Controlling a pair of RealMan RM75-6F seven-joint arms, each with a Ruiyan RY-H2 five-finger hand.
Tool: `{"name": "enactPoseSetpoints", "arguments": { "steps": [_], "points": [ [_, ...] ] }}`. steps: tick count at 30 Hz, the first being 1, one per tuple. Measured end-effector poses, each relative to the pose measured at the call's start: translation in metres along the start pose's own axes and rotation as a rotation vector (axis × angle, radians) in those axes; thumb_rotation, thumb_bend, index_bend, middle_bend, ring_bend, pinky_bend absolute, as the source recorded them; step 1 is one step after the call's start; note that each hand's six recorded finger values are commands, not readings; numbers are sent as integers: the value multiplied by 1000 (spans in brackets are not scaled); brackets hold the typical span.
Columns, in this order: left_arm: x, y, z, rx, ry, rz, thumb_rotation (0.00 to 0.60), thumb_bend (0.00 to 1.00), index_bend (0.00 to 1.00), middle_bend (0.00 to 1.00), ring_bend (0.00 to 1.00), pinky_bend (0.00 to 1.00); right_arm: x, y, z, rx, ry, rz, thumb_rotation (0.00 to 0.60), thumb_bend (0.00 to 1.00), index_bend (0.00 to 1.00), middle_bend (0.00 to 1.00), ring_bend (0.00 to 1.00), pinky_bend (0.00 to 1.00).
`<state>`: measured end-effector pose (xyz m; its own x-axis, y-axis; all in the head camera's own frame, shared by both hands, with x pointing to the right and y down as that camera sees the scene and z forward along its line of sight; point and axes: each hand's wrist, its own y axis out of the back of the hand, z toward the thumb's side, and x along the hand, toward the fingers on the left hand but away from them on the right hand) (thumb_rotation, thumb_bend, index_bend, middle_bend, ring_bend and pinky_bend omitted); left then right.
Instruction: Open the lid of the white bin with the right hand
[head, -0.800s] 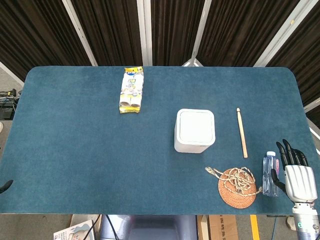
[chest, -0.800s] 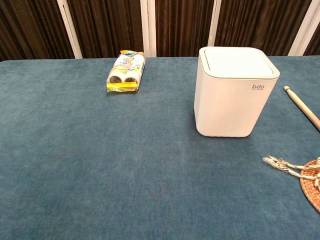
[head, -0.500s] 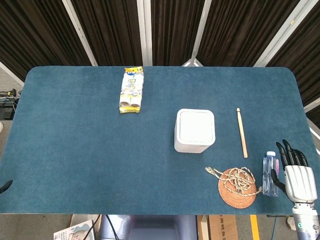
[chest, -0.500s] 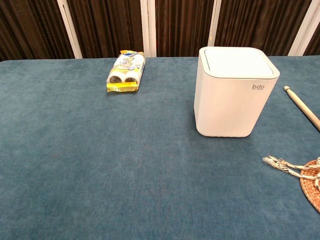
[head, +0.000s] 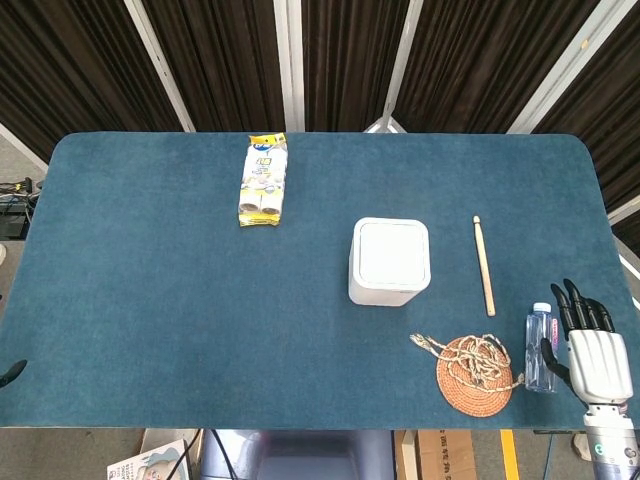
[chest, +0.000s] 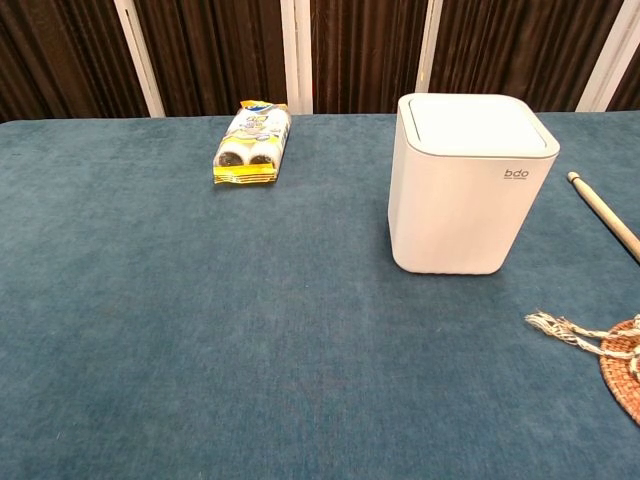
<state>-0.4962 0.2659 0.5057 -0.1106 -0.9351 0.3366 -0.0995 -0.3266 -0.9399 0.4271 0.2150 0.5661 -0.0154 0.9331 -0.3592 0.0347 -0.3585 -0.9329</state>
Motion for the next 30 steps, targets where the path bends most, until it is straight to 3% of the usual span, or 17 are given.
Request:
{"name": "enactPoseSetpoints", "arguments": {
  "steps": [4, 7, 13, 16, 18, 23, 30],
  "points": [
    [-1, 2, -1, -4, 3, 5, 600, 164, 181, 50, 0, 0, 1, 0, 1, -9, 4, 2, 600, 416, 13, 54, 182, 165],
    [-1, 2, -1, -10, 3, 9, 600, 164, 181, 50, 0, 0, 1, 2, 1, -24, 8, -2, 600, 417, 13, 199, 283, 245],
    [0, 2, -2, -13, 4, 12, 600, 164, 181, 50, 0, 0, -3, 7, 6, -65, 43, -25, 600, 422, 53, 606, 655, 671],
    [0, 1, -1, -10, 0, 9, 600, 164, 181, 49, 0, 0, -7, 5, 8, -105, 67, -9, 600, 529, 58, 717, 755, 756],
    [0, 1, 1, -8, -5, 5, 600, 164, 181, 50, 0, 0, -12, 4, 9, -145, 87, 17, 600, 678, 61, 786, 818, 782],
    [-1, 0, 3, -3, -9, 5, 600, 164, 180, 50, 0, 0, -30, 3, 17, -159, 147, 70, 600, 856, 68, 829, 858, 795],
    [1, 0, 2, -5, -5, 5, 600, 164, 180, 49, 0, 0, -42, 8, 48, -86, 234, 117, 600, 914, 69, 831, 858, 795]
  ]
}}
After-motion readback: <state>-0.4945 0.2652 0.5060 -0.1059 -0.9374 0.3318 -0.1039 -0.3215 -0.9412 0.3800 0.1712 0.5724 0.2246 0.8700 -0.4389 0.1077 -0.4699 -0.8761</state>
